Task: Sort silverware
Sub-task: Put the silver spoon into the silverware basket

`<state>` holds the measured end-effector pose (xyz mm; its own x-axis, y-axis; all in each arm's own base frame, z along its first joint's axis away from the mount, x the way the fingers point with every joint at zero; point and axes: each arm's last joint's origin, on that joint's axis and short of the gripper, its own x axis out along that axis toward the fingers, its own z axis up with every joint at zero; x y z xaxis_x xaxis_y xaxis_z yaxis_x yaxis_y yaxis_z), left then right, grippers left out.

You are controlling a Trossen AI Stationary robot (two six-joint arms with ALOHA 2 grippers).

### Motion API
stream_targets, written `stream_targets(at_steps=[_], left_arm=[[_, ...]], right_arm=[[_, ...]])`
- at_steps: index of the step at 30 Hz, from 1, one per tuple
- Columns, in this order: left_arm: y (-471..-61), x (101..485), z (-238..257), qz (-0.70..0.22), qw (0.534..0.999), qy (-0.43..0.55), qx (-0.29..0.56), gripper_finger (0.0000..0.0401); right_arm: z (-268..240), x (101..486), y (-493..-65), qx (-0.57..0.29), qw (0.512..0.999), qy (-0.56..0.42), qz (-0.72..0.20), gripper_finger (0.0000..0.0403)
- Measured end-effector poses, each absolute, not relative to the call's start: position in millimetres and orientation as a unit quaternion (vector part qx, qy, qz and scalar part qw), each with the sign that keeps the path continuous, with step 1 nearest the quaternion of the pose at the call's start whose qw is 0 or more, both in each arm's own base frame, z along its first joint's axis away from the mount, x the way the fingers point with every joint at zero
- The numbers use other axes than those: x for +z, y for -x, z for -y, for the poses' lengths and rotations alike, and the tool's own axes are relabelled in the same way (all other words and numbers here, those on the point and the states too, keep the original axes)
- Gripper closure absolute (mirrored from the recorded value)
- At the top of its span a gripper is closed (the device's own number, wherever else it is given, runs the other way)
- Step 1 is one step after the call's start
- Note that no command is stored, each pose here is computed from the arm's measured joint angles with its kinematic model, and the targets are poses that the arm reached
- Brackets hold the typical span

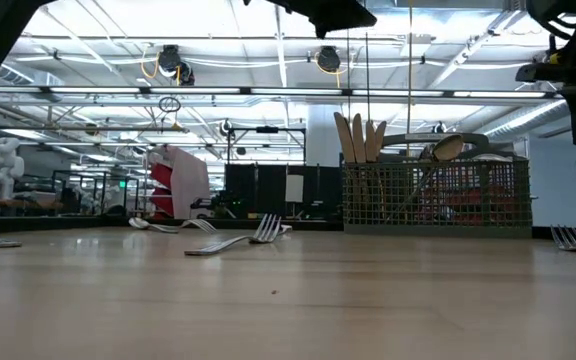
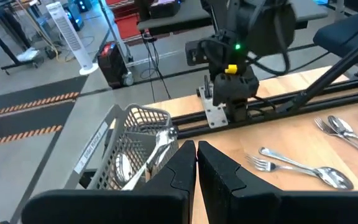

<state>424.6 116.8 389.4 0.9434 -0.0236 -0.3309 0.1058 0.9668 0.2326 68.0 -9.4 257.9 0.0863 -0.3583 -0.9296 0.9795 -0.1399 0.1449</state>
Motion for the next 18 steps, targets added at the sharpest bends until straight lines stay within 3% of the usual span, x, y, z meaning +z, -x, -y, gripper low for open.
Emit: stream_targets(at_steps=[18], left_arm=[[-374, 446, -125, -0.112, 0.98, -0.167, 0.012, 0.0373]], right_arm=[[19, 256, -73, -0.63, 0.534, -0.472, -0.309, 0.0403]])
